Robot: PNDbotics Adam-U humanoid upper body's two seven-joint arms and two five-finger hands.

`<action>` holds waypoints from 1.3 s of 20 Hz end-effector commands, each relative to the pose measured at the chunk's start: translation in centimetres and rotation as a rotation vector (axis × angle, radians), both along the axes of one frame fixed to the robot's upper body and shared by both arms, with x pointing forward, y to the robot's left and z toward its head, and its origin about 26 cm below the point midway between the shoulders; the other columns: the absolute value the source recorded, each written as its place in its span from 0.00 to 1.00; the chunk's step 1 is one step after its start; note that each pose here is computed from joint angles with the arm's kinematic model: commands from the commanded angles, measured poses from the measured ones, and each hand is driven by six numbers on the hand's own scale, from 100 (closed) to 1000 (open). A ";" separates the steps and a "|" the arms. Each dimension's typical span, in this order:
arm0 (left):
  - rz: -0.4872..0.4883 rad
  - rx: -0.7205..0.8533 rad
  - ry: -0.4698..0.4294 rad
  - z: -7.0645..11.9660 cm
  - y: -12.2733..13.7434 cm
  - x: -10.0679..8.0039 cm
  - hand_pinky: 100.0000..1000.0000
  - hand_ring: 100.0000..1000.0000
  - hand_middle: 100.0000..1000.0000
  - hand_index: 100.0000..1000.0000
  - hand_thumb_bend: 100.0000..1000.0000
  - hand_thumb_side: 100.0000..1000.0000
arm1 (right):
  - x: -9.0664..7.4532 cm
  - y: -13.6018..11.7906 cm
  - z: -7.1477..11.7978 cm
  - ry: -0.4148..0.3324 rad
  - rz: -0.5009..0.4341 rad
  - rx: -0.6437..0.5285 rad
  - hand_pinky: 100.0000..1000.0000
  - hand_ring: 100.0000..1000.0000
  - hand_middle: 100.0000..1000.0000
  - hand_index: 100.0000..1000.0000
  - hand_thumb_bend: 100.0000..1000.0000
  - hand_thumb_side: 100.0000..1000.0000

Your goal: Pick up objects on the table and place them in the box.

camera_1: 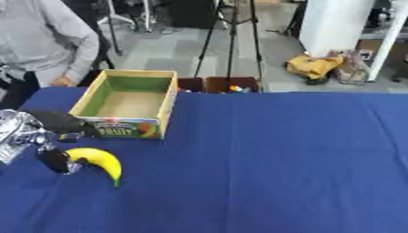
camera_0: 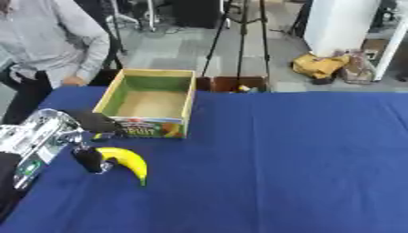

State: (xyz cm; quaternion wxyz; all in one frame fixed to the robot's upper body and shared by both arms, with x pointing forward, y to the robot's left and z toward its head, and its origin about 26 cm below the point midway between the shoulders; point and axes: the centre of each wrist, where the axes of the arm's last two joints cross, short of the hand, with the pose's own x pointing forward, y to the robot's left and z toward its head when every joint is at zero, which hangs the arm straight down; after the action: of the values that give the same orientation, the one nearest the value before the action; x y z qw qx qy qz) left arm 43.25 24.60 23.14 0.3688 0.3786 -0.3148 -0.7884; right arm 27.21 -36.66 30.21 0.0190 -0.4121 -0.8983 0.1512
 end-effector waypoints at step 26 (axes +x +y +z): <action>0.036 -0.009 -0.063 -3.5 1.6 3.1 0.62 0.86 0.87 0.95 0.00 0.27 | -0.2 0.1 0.7 -0.021 0.009 -0.021 0.73 0.80 0.76 0.80 0.00 0.91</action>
State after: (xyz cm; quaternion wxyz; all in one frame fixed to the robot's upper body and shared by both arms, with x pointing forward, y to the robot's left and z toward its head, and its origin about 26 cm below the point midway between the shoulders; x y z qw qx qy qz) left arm 46.20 25.95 18.72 0.3766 0.3949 -0.3170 -0.7757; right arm 27.25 -36.62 30.07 0.0191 -0.4092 -0.8998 0.1502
